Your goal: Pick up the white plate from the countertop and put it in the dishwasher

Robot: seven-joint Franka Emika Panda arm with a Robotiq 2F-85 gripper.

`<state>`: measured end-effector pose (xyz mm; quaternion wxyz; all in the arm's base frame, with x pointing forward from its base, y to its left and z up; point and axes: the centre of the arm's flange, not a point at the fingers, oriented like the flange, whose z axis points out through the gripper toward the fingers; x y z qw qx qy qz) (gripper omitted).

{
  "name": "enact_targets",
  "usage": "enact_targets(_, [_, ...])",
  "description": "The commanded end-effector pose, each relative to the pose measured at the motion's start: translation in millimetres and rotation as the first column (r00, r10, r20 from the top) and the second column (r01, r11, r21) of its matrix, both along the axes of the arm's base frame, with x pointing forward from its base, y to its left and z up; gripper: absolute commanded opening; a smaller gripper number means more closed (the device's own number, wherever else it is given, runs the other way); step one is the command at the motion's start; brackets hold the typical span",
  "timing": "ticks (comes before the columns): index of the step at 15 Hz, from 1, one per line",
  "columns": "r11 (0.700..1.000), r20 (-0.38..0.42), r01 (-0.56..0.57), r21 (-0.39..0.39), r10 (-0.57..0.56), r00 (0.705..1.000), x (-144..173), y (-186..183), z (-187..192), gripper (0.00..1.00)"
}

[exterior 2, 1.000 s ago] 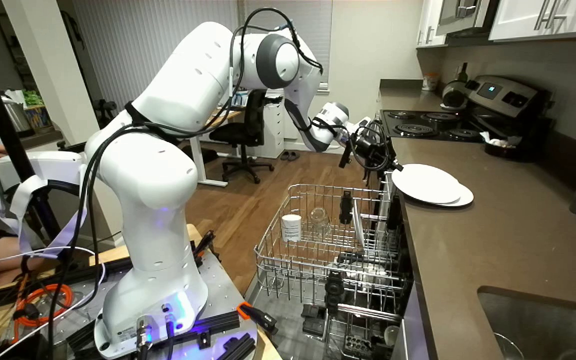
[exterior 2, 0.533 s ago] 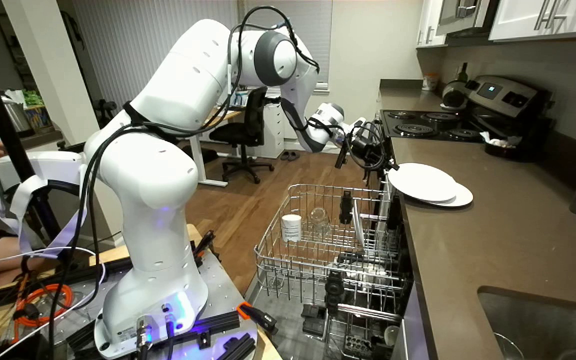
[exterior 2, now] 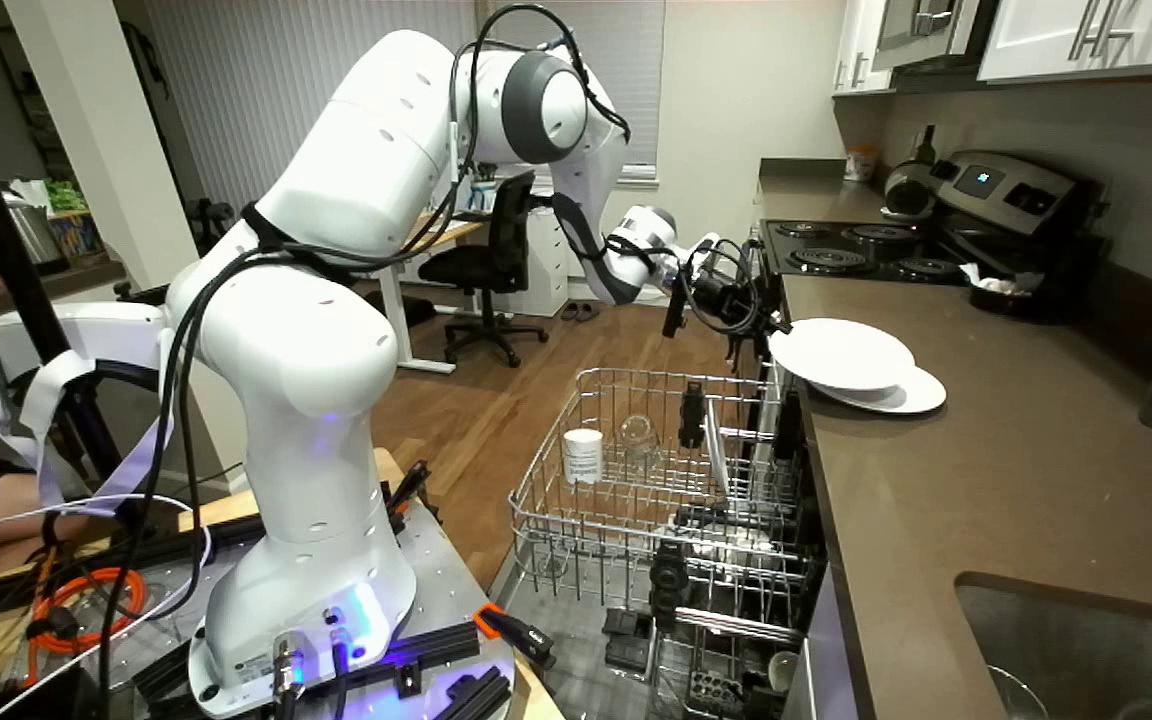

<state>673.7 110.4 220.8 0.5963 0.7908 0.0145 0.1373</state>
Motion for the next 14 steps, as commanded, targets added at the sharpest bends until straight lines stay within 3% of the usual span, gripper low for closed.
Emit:
enact_targets(1, [0.999,0.016,0.018,-0.048,-0.017,1.000,-25,3,22,0.07])
enact_targets(8, [0.996,-0.007,0.050,-0.072,-0.051,0.999,-58,17,36,0.07])
enact_targets(14, [0.999,-0.089,0.030,-0.043,-0.033,0.996,-98,32,49,0.07])
